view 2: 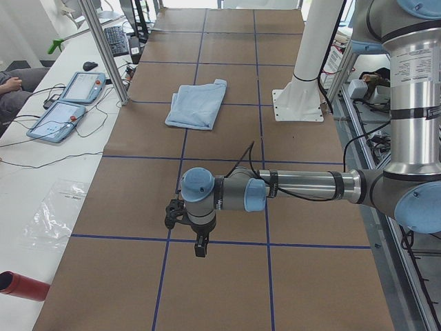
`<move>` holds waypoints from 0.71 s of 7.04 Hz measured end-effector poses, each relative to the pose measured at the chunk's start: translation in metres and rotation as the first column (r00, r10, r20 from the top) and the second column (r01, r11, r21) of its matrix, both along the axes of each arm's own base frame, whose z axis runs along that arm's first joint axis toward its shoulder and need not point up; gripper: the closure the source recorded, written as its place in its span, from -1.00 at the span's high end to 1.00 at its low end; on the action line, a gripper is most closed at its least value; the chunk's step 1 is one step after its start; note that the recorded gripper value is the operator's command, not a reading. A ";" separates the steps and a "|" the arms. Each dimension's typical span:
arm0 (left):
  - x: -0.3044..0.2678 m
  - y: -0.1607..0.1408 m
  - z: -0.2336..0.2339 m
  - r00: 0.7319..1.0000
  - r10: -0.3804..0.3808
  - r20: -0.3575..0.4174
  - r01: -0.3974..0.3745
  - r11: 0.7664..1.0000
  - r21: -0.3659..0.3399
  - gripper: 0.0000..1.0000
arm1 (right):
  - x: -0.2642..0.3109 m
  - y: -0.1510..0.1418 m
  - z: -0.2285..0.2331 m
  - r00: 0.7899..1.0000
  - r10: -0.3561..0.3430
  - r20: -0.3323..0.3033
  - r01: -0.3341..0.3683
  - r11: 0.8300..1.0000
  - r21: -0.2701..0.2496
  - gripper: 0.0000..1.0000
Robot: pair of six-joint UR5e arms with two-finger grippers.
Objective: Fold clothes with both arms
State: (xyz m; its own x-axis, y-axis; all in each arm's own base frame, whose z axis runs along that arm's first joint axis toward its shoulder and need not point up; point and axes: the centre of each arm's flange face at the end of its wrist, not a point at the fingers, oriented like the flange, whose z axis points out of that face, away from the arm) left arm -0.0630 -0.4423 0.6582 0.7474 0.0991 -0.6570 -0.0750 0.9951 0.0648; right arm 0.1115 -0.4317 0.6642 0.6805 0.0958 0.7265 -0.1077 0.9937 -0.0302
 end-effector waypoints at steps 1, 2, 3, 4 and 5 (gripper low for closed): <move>0.000 0.000 0.000 1.000 0.000 0.000 0.000 1.000 0.000 1.00 | 0.000 0.000 0.000 1.000 0.000 0.000 0.000 1.000 0.000 1.00; 0.000 -0.001 -0.001 1.000 -0.001 0.000 0.001 1.000 0.001 1.00 | 0.000 0.000 0.000 1.000 -0.001 0.001 0.001 1.000 0.000 1.00; 0.000 -0.001 -0.001 1.000 -0.001 0.001 0.001 1.000 0.002 1.00 | 0.000 0.000 0.001 1.000 -0.002 -0.004 0.002 1.000 -0.001 1.00; 0.000 -0.002 -0.001 1.000 -0.001 0.001 0.001 1.000 0.003 1.00 | 0.000 0.001 0.003 1.000 -0.003 -0.013 0.003 1.000 -0.006 1.00; 0.000 -0.002 -0.002 1.000 -0.001 0.002 0.001 1.000 0.004 1.00 | -0.001 0.001 0.006 1.000 -0.006 -0.019 0.006 1.000 -0.013 1.00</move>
State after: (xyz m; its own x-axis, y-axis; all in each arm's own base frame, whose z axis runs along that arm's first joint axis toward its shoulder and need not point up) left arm -0.0631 -0.4445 0.6565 0.7485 0.1010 -0.6554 -0.0745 0.9949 0.0683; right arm 0.1106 -0.4306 0.6706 0.6949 0.1010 0.7120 -0.1022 0.9939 -0.0413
